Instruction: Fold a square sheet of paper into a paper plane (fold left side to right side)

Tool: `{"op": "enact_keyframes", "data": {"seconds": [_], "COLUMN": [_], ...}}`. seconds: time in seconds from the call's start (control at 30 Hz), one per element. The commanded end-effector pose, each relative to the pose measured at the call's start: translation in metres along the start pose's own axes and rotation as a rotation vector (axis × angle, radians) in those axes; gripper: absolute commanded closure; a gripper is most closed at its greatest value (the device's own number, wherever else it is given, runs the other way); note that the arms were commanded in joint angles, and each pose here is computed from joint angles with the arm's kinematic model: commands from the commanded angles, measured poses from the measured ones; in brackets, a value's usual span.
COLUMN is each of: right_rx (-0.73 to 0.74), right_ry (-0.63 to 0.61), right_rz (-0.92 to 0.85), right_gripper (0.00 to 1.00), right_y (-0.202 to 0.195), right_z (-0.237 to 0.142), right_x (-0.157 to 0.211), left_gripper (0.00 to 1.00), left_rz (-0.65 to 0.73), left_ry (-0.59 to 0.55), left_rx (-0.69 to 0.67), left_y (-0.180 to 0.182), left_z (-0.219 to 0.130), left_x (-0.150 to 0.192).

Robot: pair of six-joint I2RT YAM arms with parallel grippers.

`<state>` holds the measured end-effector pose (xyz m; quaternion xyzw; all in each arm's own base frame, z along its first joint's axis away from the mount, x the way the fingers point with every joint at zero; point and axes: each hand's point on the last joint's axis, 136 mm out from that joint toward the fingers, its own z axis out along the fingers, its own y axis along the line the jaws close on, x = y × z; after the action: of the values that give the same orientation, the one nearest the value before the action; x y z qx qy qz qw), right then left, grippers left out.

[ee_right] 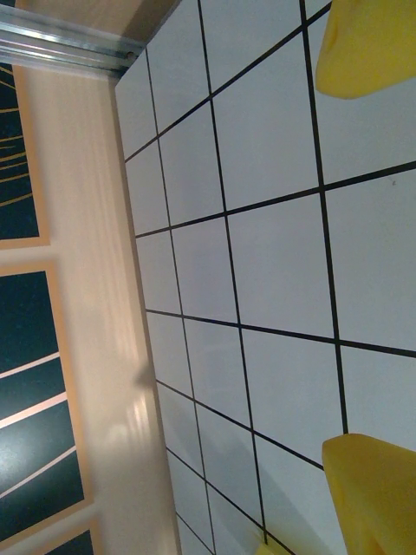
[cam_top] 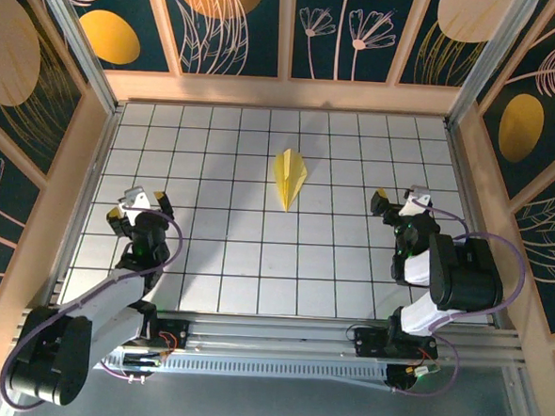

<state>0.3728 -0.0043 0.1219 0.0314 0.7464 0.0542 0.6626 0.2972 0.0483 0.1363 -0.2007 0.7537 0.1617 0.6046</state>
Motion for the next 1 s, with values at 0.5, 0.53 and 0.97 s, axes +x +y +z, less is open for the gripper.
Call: {"op": "enact_keyframes", "data": {"seconds": [0.5, 0.53, 0.97], "right_rx": [0.026, 0.026, 0.027], "right_ry": [-0.032, -0.032, -0.03], "right_rz": [0.011, 0.012, 0.011], "right_gripper": [0.01, 0.01, 0.01], "right_y": [-0.005, -0.005, -0.005], "right_z": [0.0, 0.0, 0.0], "right_x": [-0.008, -0.008, -0.007], "left_gripper": [0.01, 0.01, 0.01], "left_rz": [0.027, 0.023, -0.027], "left_ry": [-0.213, -0.221, -0.246], "left_rx": [0.228, 0.235, 0.252], "left_y": [-0.048, -0.048, -0.044], "left_z": [0.017, 0.018, 0.029], "left_x": [-0.033, -0.034, -0.023]}}
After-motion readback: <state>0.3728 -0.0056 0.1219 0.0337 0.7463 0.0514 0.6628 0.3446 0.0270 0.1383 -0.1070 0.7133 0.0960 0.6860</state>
